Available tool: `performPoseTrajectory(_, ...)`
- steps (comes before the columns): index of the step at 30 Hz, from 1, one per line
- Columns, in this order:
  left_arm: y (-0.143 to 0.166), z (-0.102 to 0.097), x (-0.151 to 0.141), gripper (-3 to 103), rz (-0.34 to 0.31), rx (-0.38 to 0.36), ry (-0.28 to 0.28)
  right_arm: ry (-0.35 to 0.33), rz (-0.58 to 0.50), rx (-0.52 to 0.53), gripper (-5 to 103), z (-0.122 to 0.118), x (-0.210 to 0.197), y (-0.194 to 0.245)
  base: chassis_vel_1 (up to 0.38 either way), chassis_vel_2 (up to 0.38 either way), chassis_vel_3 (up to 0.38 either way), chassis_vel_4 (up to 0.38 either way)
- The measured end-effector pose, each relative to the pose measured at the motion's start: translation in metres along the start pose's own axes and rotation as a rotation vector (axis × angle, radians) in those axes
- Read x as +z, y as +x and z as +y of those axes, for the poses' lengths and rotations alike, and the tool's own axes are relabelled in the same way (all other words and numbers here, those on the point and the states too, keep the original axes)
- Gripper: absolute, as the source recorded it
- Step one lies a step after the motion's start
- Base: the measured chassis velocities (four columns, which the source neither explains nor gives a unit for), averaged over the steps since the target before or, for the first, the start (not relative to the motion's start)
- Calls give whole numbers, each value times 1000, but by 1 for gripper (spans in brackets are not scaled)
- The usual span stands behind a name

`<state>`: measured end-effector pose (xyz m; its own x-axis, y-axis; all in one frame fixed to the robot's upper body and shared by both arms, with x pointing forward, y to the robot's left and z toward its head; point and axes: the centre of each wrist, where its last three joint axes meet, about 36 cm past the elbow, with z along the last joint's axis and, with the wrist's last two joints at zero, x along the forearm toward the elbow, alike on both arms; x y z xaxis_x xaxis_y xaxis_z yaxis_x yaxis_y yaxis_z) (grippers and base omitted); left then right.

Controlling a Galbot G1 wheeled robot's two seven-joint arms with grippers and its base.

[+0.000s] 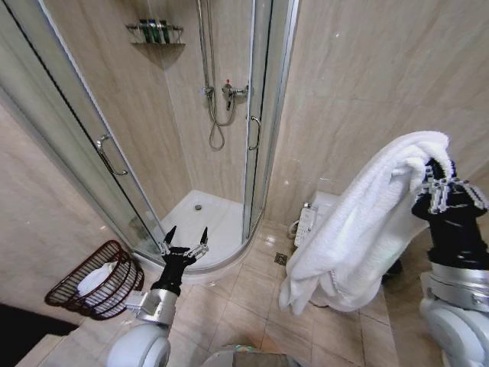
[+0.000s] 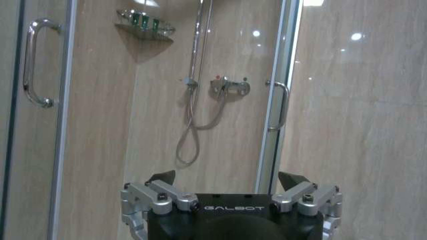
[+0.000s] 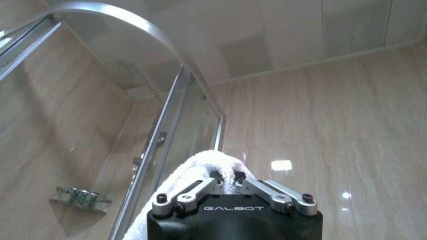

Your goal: Discard the used towel into the hamper.

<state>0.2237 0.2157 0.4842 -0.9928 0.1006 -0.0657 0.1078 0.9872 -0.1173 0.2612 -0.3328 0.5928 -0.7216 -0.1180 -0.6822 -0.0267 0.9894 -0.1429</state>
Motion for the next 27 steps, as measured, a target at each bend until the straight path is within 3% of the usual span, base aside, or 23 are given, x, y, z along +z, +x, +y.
performPoseTrajectory(27, 0, 0, 0, 100, 0, 0, 0, -9, -15, -1, 3, -1, -1, -3, 4, 6, 6, 4)
